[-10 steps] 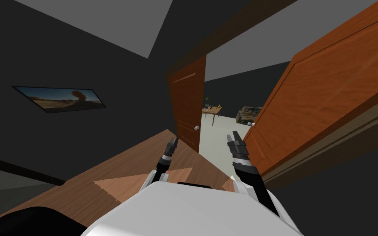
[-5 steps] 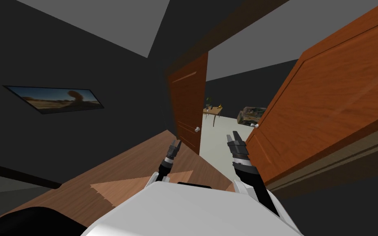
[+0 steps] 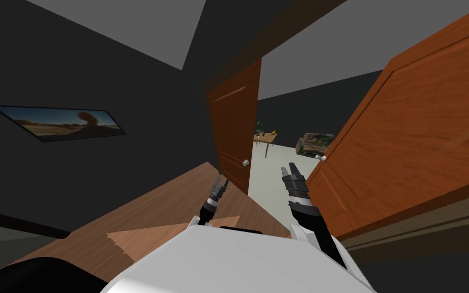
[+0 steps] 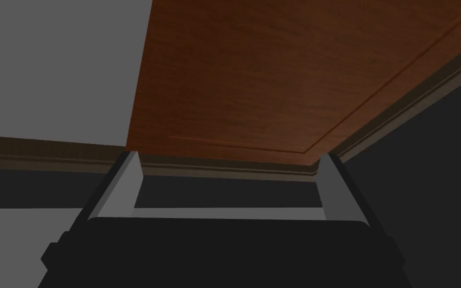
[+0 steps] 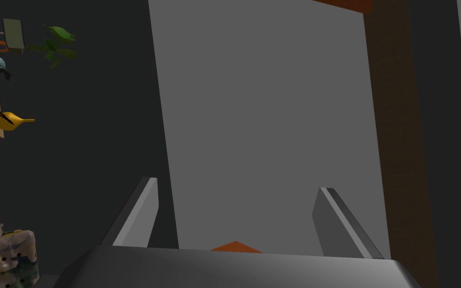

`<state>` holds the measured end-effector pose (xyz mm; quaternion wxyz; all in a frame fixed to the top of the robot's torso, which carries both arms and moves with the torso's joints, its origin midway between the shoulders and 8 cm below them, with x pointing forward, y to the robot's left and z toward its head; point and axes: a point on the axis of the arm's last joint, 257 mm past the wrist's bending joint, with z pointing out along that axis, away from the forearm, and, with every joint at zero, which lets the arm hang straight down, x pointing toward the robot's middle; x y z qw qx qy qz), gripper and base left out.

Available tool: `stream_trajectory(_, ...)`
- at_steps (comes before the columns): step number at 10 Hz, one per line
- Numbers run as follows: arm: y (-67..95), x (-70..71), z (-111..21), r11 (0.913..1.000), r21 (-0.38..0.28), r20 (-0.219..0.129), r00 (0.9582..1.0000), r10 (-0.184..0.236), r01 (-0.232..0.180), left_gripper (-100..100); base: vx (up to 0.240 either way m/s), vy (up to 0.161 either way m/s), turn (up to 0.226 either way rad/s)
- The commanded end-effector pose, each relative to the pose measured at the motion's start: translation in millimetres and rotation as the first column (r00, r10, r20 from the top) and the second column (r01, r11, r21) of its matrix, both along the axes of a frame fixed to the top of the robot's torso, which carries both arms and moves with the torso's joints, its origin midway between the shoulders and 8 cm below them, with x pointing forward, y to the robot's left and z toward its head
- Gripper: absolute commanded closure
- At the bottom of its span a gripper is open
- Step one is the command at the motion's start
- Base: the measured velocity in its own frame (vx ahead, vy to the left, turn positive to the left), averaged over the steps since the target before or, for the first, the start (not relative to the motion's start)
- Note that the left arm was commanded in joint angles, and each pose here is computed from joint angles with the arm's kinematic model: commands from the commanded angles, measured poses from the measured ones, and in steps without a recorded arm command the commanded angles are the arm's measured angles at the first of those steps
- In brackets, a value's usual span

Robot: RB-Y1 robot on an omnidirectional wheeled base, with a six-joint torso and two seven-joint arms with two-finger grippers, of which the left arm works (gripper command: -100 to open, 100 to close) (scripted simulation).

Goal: Push the door open

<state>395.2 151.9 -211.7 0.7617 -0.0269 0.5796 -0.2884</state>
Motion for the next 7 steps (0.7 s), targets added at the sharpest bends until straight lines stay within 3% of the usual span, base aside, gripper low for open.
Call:
stream_trajectory(1,-6.9,-2.6,-12.9,0.9993,0.037,-0.012,0.9999,-0.006,0.007,-100,0.101,0.003,0.011)
stream_trajectory(2,-15.6,-5.5,-27.9,0.9967,0.080,-0.027,0.9995,-0.015,0.017,-100,0.152,0.025,0.019)
stream_trajectory(5,-28.8,-11.0,-49.8,0.9893,0.141,-0.047,0.9984,-0.031,0.037,-100,0.116,0.009,0.011)
stream_trajectory(7,-42.0,-17.3,-70.0,0.9787,0.196,-0.066,0.9967,-0.048,0.060,-100,0.126,0.003,0.016)
